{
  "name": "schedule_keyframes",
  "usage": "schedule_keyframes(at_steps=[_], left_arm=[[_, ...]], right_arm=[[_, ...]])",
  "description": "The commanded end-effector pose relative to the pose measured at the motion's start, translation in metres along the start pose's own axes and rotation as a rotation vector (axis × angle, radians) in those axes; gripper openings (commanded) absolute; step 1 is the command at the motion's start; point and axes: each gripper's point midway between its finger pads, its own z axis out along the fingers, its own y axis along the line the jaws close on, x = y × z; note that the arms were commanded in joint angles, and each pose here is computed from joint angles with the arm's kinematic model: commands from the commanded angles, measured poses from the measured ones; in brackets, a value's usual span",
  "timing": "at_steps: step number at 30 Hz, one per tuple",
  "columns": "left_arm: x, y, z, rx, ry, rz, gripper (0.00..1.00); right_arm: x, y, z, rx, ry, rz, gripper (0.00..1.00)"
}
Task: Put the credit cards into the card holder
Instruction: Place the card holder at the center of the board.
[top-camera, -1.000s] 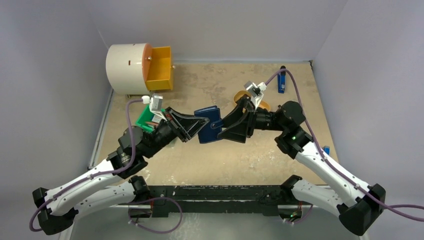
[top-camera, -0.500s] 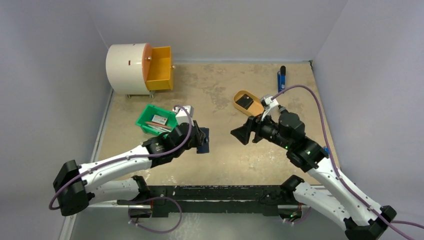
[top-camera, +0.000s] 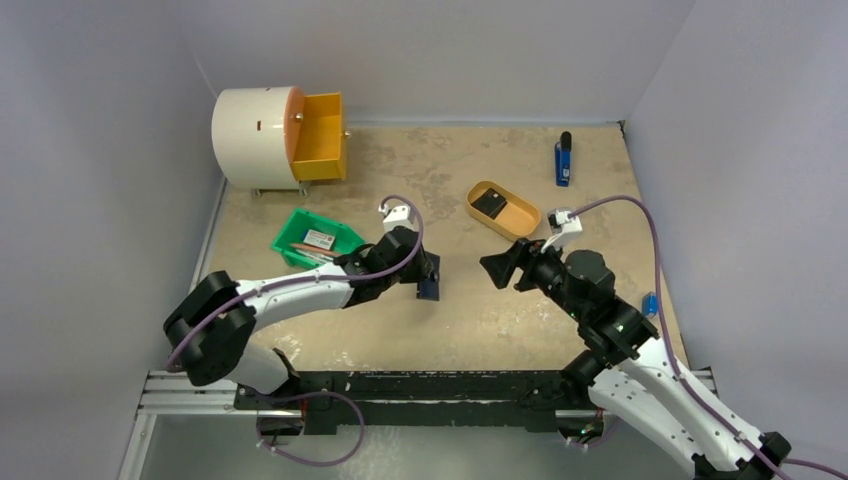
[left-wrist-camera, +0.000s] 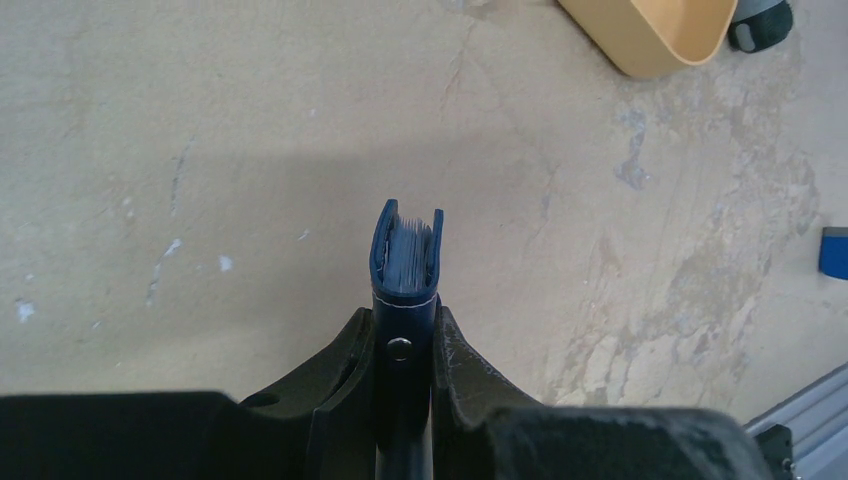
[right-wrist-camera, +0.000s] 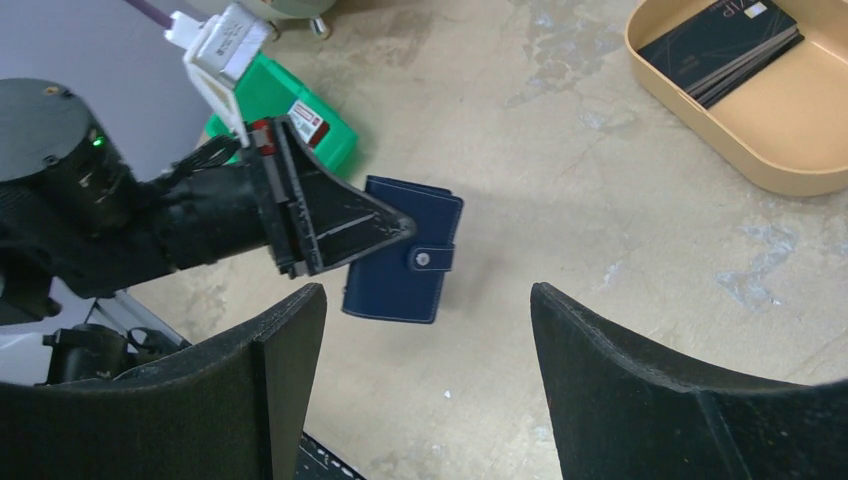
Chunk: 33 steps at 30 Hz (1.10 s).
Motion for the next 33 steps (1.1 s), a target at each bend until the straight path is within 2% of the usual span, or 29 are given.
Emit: schedule_keyframes(at_steps=[1, 6, 12, 27, 28, 33], left_arm=[[-0.037, -0.047, 0.008, 0.138, -0.07, -0.09, 0.0], [-0.028, -0.043, 0.021, 0.128, -0.048, -0.113, 0.0], [-0.017, -0.034, 0.035, 0.156, 0.014, -0.22, 0.0], [0.018, -0.001, 0.053, 0.055, 0.113, -0.217, 0.0], [0.02, 0.001, 0.053, 0.046, 0.116, -0.216, 0.02], [0.025, 0.013, 0.051, 0.006, 0.121, -0.202, 0.23]], right_arm=[[-0.026, 0.011, 0.001, -0.049, -0.124, 0.01, 0.77], [-0.022, 0.009, 0.002, -0.035, -0.086, -0.04, 0.77], [-0.016, 0.006, 0.003, -0.013, -0.035, -0.068, 0.76], [-0.01, 0.011, 0.009, -0.035, 0.008, -0.064, 0.76], [-0.01, 0.011, 0.009, -0.036, 0.008, -0.064, 0.76], [-0.01, 0.011, 0.01, -0.033, 0.01, -0.069, 0.76]])
